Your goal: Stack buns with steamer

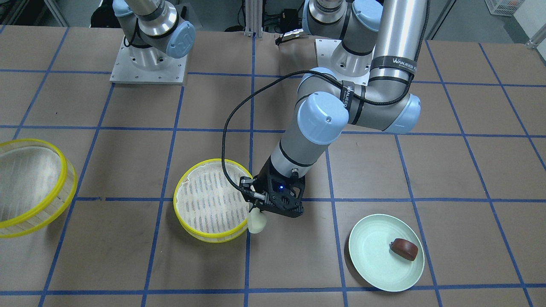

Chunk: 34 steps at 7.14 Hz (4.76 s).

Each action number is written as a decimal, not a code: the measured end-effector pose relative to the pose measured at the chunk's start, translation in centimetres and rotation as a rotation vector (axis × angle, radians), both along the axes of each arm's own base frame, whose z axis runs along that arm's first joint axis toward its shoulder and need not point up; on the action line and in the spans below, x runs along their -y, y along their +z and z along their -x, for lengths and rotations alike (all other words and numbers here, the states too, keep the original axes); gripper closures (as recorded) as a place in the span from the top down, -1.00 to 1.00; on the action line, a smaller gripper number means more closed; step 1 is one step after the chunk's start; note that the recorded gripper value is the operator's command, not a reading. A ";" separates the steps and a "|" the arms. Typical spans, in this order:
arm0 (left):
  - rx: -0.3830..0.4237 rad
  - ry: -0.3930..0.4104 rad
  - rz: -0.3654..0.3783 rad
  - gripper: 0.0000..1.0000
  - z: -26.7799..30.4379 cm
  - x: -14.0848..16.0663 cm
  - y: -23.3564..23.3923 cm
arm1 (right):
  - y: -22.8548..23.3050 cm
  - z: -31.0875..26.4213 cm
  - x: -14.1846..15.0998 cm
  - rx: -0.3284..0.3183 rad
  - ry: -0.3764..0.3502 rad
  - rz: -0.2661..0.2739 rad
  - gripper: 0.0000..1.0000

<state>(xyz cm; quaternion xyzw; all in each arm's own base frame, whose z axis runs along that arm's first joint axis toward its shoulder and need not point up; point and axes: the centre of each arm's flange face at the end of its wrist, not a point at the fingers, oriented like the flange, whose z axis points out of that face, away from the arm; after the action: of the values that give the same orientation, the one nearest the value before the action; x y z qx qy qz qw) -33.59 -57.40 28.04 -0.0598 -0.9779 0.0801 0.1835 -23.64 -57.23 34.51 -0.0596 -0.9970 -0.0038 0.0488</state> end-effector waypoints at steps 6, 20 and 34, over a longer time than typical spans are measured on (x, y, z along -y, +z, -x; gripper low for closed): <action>0.012 -0.008 -0.054 1.00 1.6 -2.3 -2.3 | 1.1 -3.4 -0.2 0.022 -0.034 -0.035 -1.00; 0.515 -0.486 0.030 1.00 -33.0 9.7 -5.9 | -3.4 -40.9 -3.5 0.063 -0.160 -0.018 -1.00; 0.484 -0.311 0.155 -1.00 -31.2 10.4 -0.9 | -6.5 -41.4 -2.6 0.093 -0.197 -0.051 -0.60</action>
<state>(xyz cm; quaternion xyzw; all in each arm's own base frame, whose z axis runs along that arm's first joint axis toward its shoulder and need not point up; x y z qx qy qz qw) -2.35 -67.77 27.10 -0.2400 -0.9634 0.1090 -0.0498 17.80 -54.63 28.04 -0.1558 -0.9871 -0.0366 0.0032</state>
